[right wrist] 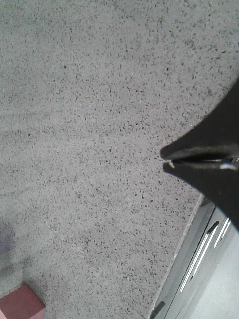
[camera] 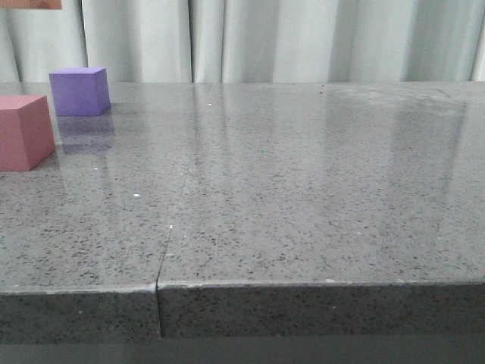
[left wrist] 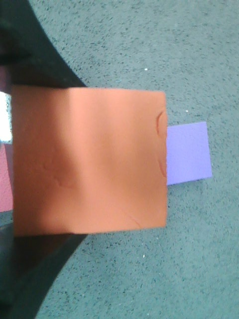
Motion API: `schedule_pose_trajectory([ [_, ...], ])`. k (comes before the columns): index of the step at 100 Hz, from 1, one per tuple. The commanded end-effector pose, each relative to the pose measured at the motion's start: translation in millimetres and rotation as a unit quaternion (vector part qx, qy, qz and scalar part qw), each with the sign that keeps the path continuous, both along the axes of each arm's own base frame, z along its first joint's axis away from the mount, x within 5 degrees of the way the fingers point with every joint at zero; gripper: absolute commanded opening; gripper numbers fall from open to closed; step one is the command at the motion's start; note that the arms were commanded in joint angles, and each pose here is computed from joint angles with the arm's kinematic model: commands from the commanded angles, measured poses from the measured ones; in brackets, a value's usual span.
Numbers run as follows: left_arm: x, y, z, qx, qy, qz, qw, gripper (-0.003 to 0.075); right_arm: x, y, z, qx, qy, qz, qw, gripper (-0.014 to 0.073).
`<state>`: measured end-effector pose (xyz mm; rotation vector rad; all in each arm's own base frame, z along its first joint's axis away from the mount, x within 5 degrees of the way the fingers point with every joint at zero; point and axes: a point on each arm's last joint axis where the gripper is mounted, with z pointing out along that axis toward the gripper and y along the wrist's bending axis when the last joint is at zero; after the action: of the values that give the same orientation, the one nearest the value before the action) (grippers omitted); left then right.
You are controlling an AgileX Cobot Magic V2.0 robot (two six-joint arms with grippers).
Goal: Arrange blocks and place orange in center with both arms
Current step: 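Lift the orange cube with the left gripper toward the pink and purple cubes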
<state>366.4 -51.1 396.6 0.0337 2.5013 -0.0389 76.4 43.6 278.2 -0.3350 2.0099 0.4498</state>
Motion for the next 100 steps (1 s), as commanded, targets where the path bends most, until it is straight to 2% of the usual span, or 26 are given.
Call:
schedule_pose_trajectory([
  [1, -8, 3, 16, -0.029, -0.076, 0.020, 0.996, 0.0273, 3, 1, 15, 0.017, -0.047, 0.001, 0.999, -0.0069],
  [45, 7, 0, -44, -0.057, -0.076, 0.042, 0.995, 0.0273, 3, 1, 15, 0.017, -0.047, 0.001, 0.999, -0.0069],
  [67, 24, -3, -76, -0.052, -0.041, 0.043, 0.997, 0.0273, 3, 1, 15, 0.017, -0.047, 0.001, 0.999, -0.0069],
  [94, 33, -4, -94, -0.049, -0.022, 0.044, 0.998, 0.0275, 3, 1, 15, 0.017, -0.047, 0.001, 0.999, -0.0069],
  [100, 34, -4, -96, -0.048, -0.020, 0.044, 0.998, 0.0298, 3, 1, 15, 0.017, -0.047, 0.001, 0.999, -0.0069],
])
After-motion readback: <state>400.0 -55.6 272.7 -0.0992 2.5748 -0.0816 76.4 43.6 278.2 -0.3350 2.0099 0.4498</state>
